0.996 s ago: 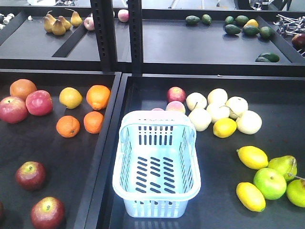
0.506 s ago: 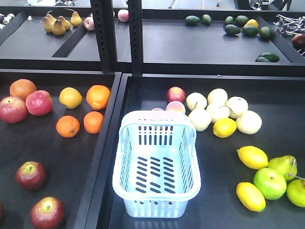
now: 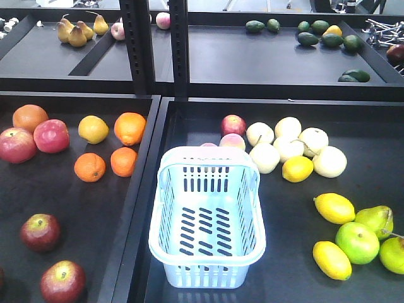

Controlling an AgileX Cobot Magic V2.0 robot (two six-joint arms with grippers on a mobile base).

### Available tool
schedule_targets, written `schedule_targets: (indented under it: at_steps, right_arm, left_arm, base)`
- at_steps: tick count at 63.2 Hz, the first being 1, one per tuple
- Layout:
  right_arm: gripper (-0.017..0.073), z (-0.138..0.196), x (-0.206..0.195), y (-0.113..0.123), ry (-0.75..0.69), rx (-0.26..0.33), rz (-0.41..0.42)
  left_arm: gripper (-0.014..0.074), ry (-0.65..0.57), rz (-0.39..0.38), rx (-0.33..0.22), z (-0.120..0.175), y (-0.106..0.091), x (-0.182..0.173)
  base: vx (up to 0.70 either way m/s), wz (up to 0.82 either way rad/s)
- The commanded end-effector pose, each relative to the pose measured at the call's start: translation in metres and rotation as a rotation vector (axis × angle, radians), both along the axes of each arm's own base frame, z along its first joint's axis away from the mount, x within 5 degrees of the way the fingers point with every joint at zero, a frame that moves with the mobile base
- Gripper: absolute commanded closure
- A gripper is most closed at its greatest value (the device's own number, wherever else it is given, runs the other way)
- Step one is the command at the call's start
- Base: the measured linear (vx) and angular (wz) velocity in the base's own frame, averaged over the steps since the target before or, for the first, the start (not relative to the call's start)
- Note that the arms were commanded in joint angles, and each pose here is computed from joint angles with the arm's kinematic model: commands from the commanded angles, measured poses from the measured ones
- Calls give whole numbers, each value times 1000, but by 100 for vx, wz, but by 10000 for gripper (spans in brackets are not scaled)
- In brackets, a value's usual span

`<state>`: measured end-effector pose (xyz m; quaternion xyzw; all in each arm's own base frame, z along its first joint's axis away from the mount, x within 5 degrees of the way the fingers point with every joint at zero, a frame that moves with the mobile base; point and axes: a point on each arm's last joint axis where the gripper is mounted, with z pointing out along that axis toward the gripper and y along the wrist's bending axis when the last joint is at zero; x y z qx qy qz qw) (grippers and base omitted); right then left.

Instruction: Pick three apples into basket with both arms

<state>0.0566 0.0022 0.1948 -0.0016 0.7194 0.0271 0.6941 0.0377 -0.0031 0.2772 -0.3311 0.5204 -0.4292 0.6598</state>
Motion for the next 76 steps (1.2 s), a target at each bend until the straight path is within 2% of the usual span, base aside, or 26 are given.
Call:
schedule_targets:
  at_steps: [1, 16, 25, 30, 33, 34, 37, 39, 40, 44, 48, 56, 66, 72, 76]
  right_arm:
    - [564, 2, 0, 0, -67, -13, -4]
    - [564, 2, 0, 0, -67, -13, -4]
    - [564, 2, 0, 0, -67, -13, -4]
    - [564, 2, 0, 0, -67, -13, -4]
    - [564, 2, 0, 0, -67, -13, -4]
    - [564, 2, 0, 0, -67, -13, -4]
    - [564, 2, 0, 0, -67, -13, -4]
    - [564, 2, 0, 0, -67, -13, -4]
    - [564, 2, 0, 0, -67, -13, -4]
    - [564, 2, 0, 0, -67, -13, -4]
    - [564, 2, 0, 0, -67, -13, -4]
    - [564, 2, 0, 0, -67, -13, -4]
    - [564, 2, 0, 0, -67, -13, -4]
    - [564, 2, 0, 0, -67, -13, -4]
    - [564, 2, 0, 0, -67, -13, -4]
  left_arm:
    - [600, -110, 10, 86, 34, -2, -17]
    - [600, -32, -97, 261, 56, -15, -22]
    - [600, 2, -230, 402, 71, -28, -12]
    - [600, -13, -301, 541, 81, -36, -2]
    - [600, -30, -340, 593, 86, -40, 4]
    - [600, -34, -352, 630, 88, -41, 7]
    - [600, -44, -387, 673, 92, -44, 16]
    - [596, -60, -408, 733, 95, -46, 21]
    - [595, -74, -409, 779, 96, -47, 23]
    - [577, -89, -438, 890, 100, -49, 34]
    - [547, -86, -457, 953, 103, -50, 47]
    - [435, -61, -485, 1028, 111, -50, 77]
    - [221, -38, -521, 1105, 119, -49, 120]
    - [111, -33, -604, 1116, 124, -52, 148]
    - [72, -44, -674, 1122, 129, -56, 167]
  base:
    - [0, 0]
    - [0, 0]
    - [0, 0]
    - [0, 0]
    - [0, 0]
    - [0, 0]
    - [0, 0]
    - [0, 0]
    - [0, 0]
    - [0, 0]
    - [0, 0]
    - [0, 0]
    - [0, 0]
    - [0, 0]
    - [0, 0]
